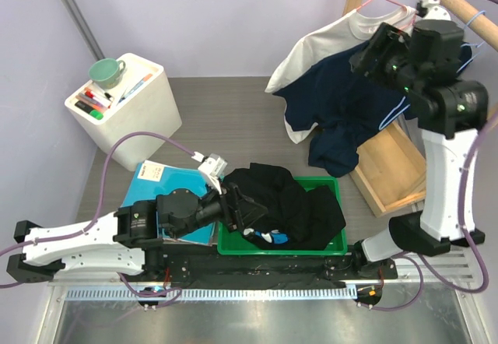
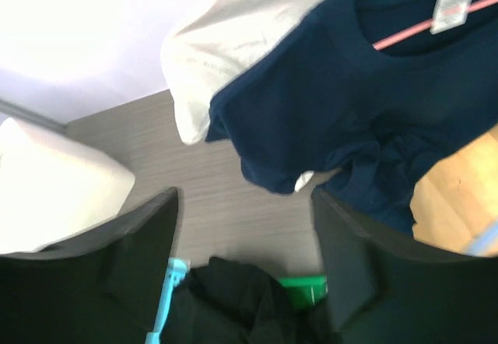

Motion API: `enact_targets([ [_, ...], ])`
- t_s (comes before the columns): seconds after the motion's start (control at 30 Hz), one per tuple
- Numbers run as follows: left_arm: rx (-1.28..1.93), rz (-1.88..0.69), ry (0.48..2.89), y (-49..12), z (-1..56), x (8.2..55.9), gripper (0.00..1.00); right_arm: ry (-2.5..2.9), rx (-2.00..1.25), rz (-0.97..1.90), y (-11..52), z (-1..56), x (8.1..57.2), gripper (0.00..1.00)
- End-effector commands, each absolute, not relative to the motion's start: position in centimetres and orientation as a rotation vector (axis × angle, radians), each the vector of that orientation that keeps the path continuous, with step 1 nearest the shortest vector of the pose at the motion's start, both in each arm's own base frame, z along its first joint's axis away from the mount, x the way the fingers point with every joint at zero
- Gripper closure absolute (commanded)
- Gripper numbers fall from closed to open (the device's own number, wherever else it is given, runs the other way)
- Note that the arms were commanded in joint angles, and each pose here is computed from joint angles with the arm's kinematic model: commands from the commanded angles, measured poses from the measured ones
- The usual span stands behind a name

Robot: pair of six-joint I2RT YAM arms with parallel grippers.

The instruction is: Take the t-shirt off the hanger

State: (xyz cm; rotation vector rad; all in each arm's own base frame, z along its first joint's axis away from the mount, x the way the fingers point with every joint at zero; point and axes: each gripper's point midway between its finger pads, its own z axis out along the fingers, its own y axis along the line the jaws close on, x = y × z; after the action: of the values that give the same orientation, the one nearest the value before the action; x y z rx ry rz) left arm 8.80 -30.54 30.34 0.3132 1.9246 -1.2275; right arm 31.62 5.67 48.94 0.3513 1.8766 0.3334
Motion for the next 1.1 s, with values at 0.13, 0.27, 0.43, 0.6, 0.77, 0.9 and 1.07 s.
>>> enact_targets([
  [0.13, 0.222, -1.258, 1.874, -29.0, 31.5, 9.4, 0.41, 1.625, 0.635, 0.116, 2.2, 50.3, 39.2, 0.55],
  [0.27, 0.206, -1.255, 1.874, -28.5, 31.3, 9.5, 0.44, 1.534, 0.733, 0.034, 0.5, 50.9, 40.6, 0.59],
  [0.43, 0.212, -1.226, 1.878, -28.5, 31.4, 9.7, 0.44, 1.476, 0.775, -0.040, -1.0, 51.0, 41.8, 0.58],
  [0.6, 0.222, -1.229, 1.884, -29.3, 31.2, 9.7, 0.44, 1.389, 0.841, -0.052, -2.3, 51.0, 41.9, 0.57],
  [0.77, 0.236, -1.231, 1.893, -29.8, 31.1, 9.6, 0.44, 1.355, 0.898, -0.027, -3.8, 50.3, 43.1, 0.57],
  [0.9, 0.234, -1.230, 1.889, -29.8, 31.5, 9.6, 0.43, 1.365, 0.924, -0.025, -5.2, 49.2, 44.5, 0.55],
  [1.07, 0.240, -1.208, 1.896, -29.8, 31.6, 9.8, 0.43, 1.384, 0.908, -0.006, -5.6, 48.6, 45.7, 0.54],
])
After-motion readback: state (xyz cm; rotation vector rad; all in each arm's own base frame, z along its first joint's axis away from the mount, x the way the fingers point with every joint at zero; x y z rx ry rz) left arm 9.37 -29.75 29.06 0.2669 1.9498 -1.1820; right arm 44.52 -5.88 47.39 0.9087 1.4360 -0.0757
